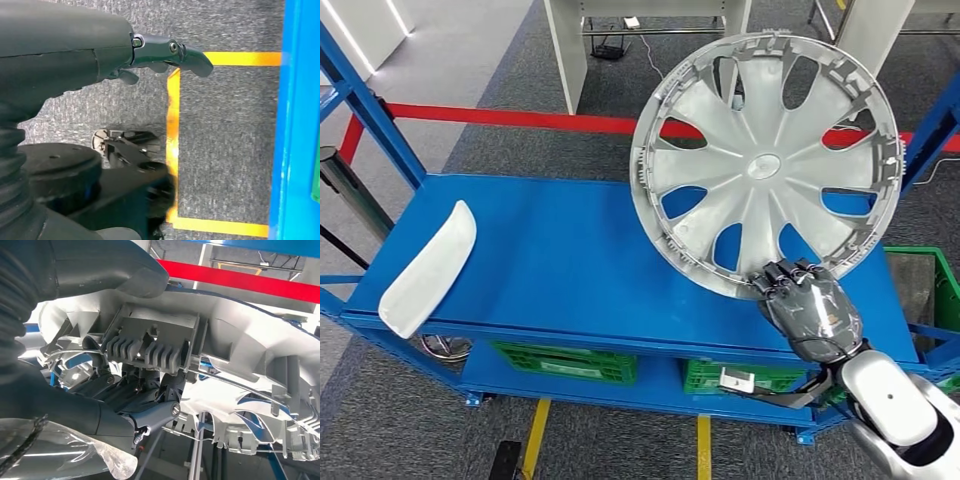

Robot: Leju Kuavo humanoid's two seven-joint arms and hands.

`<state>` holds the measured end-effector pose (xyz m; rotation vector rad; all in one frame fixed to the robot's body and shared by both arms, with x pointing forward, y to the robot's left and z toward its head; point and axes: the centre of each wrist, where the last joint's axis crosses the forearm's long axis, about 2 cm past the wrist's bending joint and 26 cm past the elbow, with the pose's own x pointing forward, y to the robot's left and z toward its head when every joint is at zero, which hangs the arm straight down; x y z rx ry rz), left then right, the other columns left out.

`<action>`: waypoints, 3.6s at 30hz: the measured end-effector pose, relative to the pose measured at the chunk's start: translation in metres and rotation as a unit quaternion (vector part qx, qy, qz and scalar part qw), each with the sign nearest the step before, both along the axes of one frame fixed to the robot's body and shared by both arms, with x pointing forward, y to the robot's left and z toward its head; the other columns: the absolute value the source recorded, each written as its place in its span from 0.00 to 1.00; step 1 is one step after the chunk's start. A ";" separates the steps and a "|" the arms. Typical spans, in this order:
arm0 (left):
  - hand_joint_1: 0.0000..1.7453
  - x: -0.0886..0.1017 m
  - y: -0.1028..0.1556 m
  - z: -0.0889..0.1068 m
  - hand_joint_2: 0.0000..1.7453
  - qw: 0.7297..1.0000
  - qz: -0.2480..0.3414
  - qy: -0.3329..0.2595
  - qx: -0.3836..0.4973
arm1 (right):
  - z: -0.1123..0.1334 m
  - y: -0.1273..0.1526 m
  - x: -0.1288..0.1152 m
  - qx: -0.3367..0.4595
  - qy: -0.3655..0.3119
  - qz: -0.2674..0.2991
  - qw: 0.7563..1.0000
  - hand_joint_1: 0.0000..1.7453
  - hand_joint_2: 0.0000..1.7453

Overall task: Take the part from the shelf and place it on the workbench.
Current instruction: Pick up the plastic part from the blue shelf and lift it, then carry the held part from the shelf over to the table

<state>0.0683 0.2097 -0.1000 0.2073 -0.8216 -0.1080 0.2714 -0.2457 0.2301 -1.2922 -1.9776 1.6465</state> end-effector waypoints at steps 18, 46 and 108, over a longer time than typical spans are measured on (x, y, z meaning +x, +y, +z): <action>0.00 0.004 -0.003 0.001 1.00 1.000 -0.005 -0.004 -0.005 | 0.000 -0.005 -0.001 -0.005 -0.005 -0.004 1.000 1.00 1.00; 0.00 0.003 -0.005 0.001 1.00 1.000 -0.003 -0.008 -0.007 | -0.007 -0.010 -0.008 -0.005 0.001 -0.010 1.000 1.00 1.00; 0.00 0.013 -0.001 0.002 1.00 1.000 0.007 0.000 -0.001 | -0.003 0.010 0.017 -0.001 0.007 -0.012 1.000 1.00 1.00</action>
